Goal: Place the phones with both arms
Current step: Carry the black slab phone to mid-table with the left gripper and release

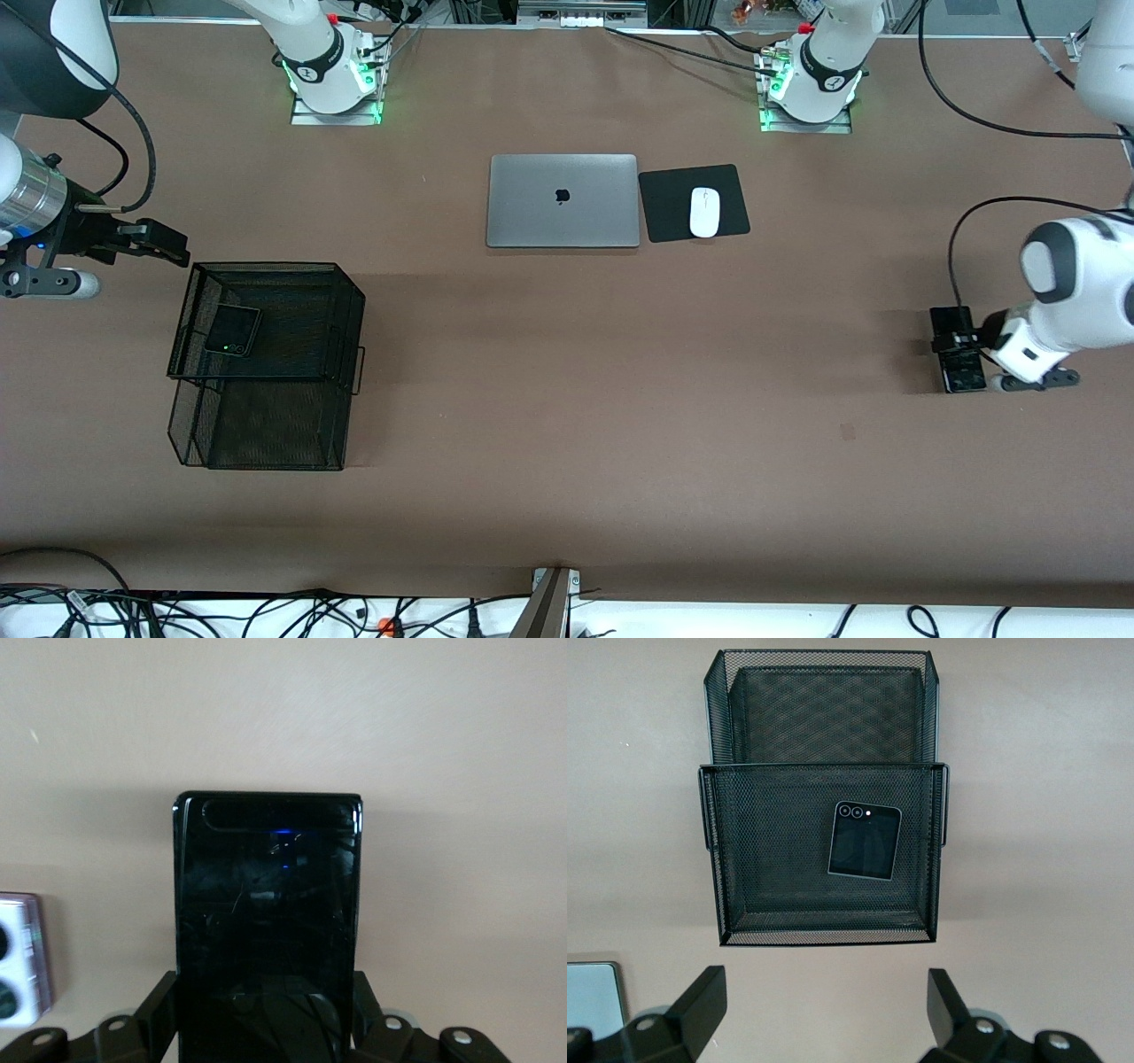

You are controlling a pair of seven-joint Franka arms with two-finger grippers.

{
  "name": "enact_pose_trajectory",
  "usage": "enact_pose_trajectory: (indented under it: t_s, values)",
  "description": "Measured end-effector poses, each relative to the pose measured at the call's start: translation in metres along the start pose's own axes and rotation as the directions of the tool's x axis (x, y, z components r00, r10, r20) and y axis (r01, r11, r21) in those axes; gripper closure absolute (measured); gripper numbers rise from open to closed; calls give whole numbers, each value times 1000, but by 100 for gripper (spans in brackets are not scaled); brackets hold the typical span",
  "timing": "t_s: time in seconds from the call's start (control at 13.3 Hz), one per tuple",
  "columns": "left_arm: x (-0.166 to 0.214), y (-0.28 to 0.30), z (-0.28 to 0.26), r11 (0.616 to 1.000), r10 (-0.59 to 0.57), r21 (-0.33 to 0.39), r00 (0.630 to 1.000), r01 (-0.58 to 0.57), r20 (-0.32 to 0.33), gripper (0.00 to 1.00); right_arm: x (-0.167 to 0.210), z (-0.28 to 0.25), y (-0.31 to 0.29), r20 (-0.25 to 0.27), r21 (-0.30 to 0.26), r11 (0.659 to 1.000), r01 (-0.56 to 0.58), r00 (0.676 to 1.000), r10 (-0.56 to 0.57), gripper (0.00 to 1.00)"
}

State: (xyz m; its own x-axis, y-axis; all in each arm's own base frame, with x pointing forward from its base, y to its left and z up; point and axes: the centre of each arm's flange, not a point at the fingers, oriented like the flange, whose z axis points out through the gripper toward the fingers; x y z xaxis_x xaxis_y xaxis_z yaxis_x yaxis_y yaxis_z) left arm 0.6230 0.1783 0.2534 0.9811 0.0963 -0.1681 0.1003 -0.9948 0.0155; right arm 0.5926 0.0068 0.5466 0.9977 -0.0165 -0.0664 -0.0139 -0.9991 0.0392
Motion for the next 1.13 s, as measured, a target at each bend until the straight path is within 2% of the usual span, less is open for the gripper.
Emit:
enact_pose_trajectory:
  t_s: [0.23,0.38,0.6,0.83,1.13]
  values:
    - [11,57,-61,996,90,-27,996,-89,29,22,0,0,0,0,0,1000,0,1000,0,0]
    - [12,117,-88,981,184,-57,983,-183,16,22,0,0,0,0,0,1000,0,1000,0,0]
    - [2,219,-96,957,284,-67,959,-282,13,22,0,0,0,0,0,1000,1,1000,-1,0]
    - [-23,345,-81,963,266,-51,964,-264,33,22,0,0,0,0,-1,1000,1,1000,-1,0]
    - [-58,497,-55,983,160,-91,987,-159,-6,22,0,0,0,0,-1,1000,1,1000,-1,0]
